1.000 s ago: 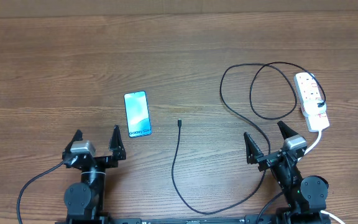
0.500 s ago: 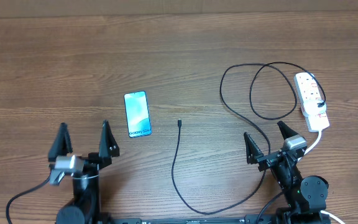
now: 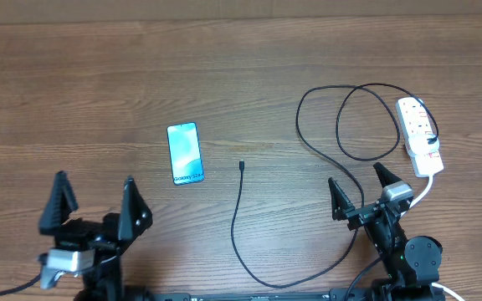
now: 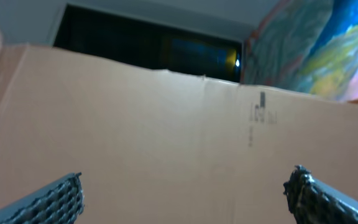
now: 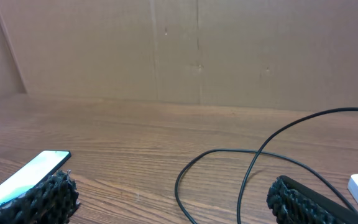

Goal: Plug charger to phone and switch on socket
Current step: 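Raise the left arm and move the left gripper over the phone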

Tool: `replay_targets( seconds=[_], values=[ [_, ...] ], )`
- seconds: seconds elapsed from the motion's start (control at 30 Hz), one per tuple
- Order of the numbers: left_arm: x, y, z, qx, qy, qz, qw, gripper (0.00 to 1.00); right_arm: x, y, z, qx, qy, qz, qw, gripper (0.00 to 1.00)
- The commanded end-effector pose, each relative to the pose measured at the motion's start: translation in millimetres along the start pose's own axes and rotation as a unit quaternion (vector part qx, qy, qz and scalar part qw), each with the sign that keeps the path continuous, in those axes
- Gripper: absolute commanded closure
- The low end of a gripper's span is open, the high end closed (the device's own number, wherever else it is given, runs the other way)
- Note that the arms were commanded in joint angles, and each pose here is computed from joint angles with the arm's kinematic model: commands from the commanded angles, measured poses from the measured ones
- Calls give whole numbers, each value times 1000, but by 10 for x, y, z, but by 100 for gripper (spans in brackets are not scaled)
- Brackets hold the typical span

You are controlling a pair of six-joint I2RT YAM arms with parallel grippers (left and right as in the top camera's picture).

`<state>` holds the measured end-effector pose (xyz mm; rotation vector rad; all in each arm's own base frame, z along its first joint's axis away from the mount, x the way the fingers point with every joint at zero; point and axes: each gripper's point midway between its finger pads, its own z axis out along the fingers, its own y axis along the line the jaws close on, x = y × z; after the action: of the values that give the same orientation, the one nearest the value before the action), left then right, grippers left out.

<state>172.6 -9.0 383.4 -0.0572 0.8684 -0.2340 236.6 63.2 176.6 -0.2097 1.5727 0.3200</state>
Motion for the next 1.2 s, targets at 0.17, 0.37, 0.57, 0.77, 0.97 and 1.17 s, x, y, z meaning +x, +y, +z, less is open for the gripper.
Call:
replay_targets(
  seconds=[0.17, 0.37, 0.57, 0.77, 0.97, 1.17],
  values=[
    [-646, -210, 426, 5, 90, -5, 996, 0, 21, 2, 3, -1, -1, 2, 1000, 0],
    [-704, -310, 887, 13, 201, 1, 979, 0, 21, 2, 3, -1, -1, 2, 1000, 0],
    [-341, -240, 1326, -10, 345, -8, 939, 0, 21, 2, 3, -1, -1, 2, 1000, 0],
    [318, -138, 1538, -20, 495, -12, 869, 0, 21, 2, 3, -1, -1, 2, 1000, 0],
    [1234, 57, 1386, -51, 631, -31, 773, 0, 21, 3, 3, -1, -1, 2, 1000, 0],
    [2113, 232, 930, -81, 752, -50, 652, 0, 21, 2, 3, -1, -1, 2, 1000, 0]
  ],
)
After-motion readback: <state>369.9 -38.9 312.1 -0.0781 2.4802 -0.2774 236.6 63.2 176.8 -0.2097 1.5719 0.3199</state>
